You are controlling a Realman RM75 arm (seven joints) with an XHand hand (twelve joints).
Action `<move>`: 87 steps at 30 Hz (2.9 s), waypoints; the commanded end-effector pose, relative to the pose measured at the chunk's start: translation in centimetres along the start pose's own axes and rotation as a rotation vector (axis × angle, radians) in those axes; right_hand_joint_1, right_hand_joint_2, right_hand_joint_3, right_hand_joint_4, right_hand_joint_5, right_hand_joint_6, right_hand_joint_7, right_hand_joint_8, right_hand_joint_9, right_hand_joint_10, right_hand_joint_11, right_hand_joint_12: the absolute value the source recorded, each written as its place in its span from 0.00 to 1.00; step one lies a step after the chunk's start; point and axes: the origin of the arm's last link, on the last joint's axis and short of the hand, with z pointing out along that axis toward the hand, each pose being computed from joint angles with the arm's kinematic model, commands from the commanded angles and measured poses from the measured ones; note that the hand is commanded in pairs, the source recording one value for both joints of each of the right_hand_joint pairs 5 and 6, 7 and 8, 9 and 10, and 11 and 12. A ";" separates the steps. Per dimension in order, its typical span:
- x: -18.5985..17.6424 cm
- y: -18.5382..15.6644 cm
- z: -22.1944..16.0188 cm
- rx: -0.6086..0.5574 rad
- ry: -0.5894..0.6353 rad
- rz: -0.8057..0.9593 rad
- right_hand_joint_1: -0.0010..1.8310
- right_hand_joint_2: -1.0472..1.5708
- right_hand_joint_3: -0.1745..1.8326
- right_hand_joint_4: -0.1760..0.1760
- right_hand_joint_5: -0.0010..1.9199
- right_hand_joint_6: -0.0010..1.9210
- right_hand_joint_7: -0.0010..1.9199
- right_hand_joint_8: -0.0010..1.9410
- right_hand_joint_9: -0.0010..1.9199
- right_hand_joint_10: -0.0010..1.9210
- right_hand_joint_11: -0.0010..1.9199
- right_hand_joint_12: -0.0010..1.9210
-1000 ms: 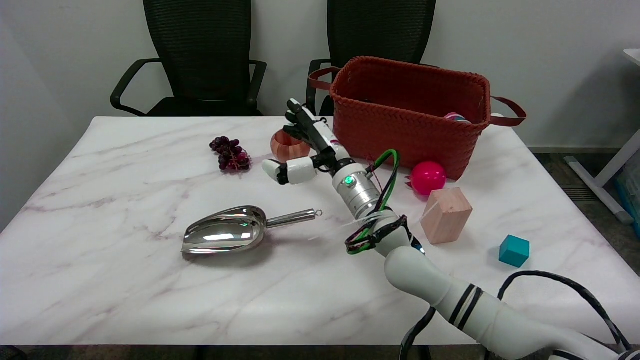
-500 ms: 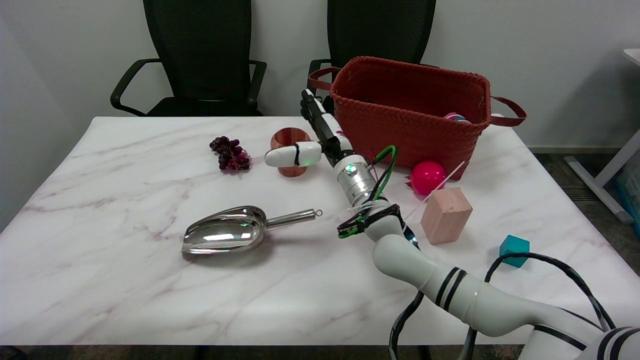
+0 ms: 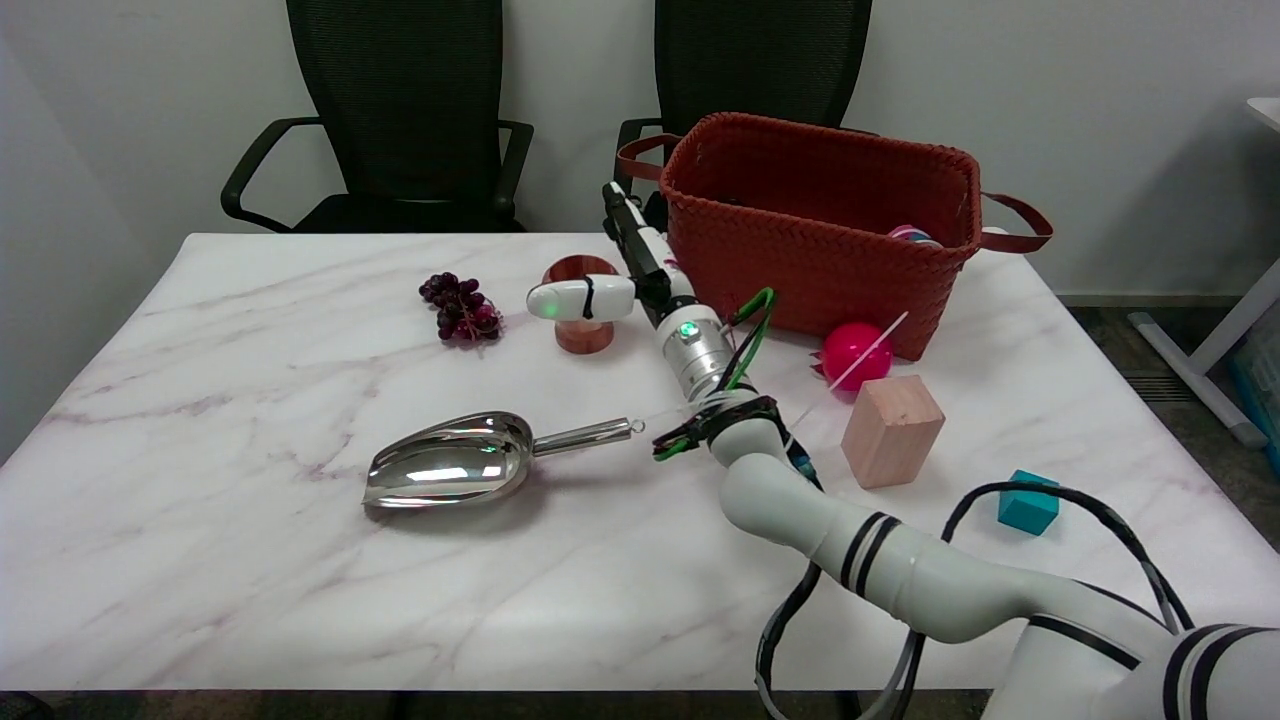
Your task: Pick up the wooden mortar.
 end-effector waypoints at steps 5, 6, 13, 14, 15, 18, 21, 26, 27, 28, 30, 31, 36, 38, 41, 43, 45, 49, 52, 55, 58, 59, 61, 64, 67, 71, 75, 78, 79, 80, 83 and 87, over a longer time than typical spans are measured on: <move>-1.9 1.7 3.0 -0.073 0.008 -0.108 0.52 0.35 0.00 0.50 0.00 0.00 0.01 0.01 0.05 0.05 0.00 0.00; -1.8 1.7 3.1 -0.073 0.013 -0.111 0.52 0.35 0.00 0.50 0.00 0.00 0.01 0.01 0.05 0.05 0.00 0.00; -1.5 1.4 3.8 -0.053 0.036 -0.167 0.53 0.35 0.00 0.50 0.00 0.00 0.01 0.01 0.05 0.04 0.00 0.00; -1.4 1.5 3.8 -0.057 0.039 -0.170 0.53 0.35 0.00 0.50 0.00 0.00 0.01 0.01 0.05 0.05 0.00 0.00; -1.3 1.5 3.9 -0.058 0.040 -0.172 0.53 0.35 0.00 0.50 0.00 0.00 0.01 0.01 0.04 0.04 0.00 0.00; -1.2 1.6 4.0 -0.064 0.044 -0.180 0.53 0.35 0.00 0.50 0.00 0.00 0.01 0.01 0.04 0.04 0.00 0.00; -1.1 1.7 4.1 -0.072 0.044 -0.185 0.53 0.35 0.00 0.50 0.00 0.00 0.01 0.01 0.04 0.04 0.00 0.00; -1.2 2.6 4.3 -0.108 0.038 -0.204 0.57 0.37 0.03 0.50 0.00 0.00 0.01 0.01 0.04 0.04 0.00 0.00; -1.2 2.8 4.3 -0.116 0.040 -0.210 0.57 0.37 0.04 0.50 0.00 0.00 0.01 0.01 0.04 0.04 0.00 0.00; -1.2 2.9 4.3 -0.124 0.042 -0.214 0.58 0.37 0.04 0.50 0.00 0.00 0.01 0.01 0.04 0.04 0.00 0.00; -1.1 3.1 4.5 -0.137 0.037 -0.215 0.58 0.38 0.04 0.50 0.00 0.00 0.01 0.01 0.04 0.04 0.00 0.00; -1.0 3.2 4.6 -0.147 0.032 -0.217 0.58 0.38 0.04 0.50 0.00 0.00 0.01 0.01 0.04 0.04 0.00 0.00; -0.7 3.6 5.0 -0.175 0.032 -0.227 0.58 0.38 0.05 0.50 0.00 0.00 0.00 0.00 0.03 0.03 0.00 0.00; -0.5 3.7 5.0 -0.181 0.036 -0.228 0.58 0.38 0.06 0.50 0.00 0.00 0.00 0.00 0.03 0.03 0.00 0.00; -0.4 3.9 5.1 -0.196 0.035 -0.225 0.57 0.38 0.08 0.50 0.00 0.00 0.00 0.00 0.03 0.03 0.00 0.00; -0.4 4.2 5.2 -0.219 0.027 -0.211 0.57 0.38 0.09 0.50 0.00 0.00 0.00 0.00 0.03 0.03 0.00 0.00; -0.3 4.4 5.2 -0.232 0.025 -0.205 0.57 0.38 0.10 0.50 0.00 0.00 0.00 0.00 0.03 0.03 0.00 0.00; -0.2 4.6 5.1 -0.241 0.033 -0.197 0.56 0.37 0.11 0.50 0.00 0.00 0.00 0.00 0.02 0.02 0.00 0.00; 0.1 5.0 4.9 -0.253 0.039 -0.185 0.55 0.37 0.11 0.50 0.00 0.00 0.00 0.00 0.01 0.01 0.00 0.00; 0.2 5.5 4.8 -0.276 0.043 -0.141 0.55 0.37 0.11 0.50 0.00 0.00 0.00 0.00 0.01 0.01 0.00 0.00; 0.4 5.9 4.6 -0.286 0.047 -0.124 0.55 0.38 0.10 0.50 0.00 0.00 0.00 0.00 0.01 0.01 0.00 0.00; 0.4 6.0 4.5 -0.289 0.047 -0.122 0.55 0.38 0.10 0.50 0.00 0.00 0.00 0.00 0.01 0.01 0.00 0.00; 0.4 6.2 4.4 -0.294 0.046 -0.123 0.55 0.38 0.09 0.50 0.00 0.00 0.00 0.00 0.01 0.01 0.00 0.00; 0.4 6.4 4.3 -0.304 0.042 -0.125 0.55 0.39 0.08 0.50 0.00 0.00 0.00 0.00 0.01 0.01 0.00 0.00; 0.3 6.5 4.3 -0.308 0.038 -0.123 0.55 0.39 0.07 0.50 0.00 0.00 0.00 0.00 0.01 0.01 0.00 0.00; 0.2 6.5 4.3 -0.308 0.036 -0.121 0.55 0.40 0.06 0.50 0.00 0.00 0.00 0.00 0.02 0.02 0.00 0.00; 0.0 6.4 4.3 -0.307 0.032 -0.123 0.56 0.42 0.03 0.50 0.00 0.00 0.00 0.00 0.02 0.02 0.00 0.00; -0.1 6.3 4.3 -0.305 0.031 -0.121 0.56 0.42 0.03 0.50 0.00 0.00 0.00 0.00 0.02 0.02 0.00 0.00; -0.1 6.2 4.4 -0.303 0.030 -0.121 0.56 0.42 0.03 0.50 0.00 0.00 0.00 0.00 0.02 0.02 0.00 0.00; -0.2 6.2 4.4 -0.302 0.028 -0.120 0.56 0.42 0.03 0.50 0.00 0.00 0.00 0.00 0.02 0.02 0.00 0.00; -0.3 6.2 4.4 -0.301 0.027 -0.120 0.56 0.42 0.03 0.50 0.00 0.00 0.00 0.00 0.03 0.03 0.00 0.00; -0.7 6.0 4.4 -0.299 0.022 -0.115 0.56 0.42 0.02 0.50 0.00 0.00 0.01 0.01 0.04 0.04 0.00 0.00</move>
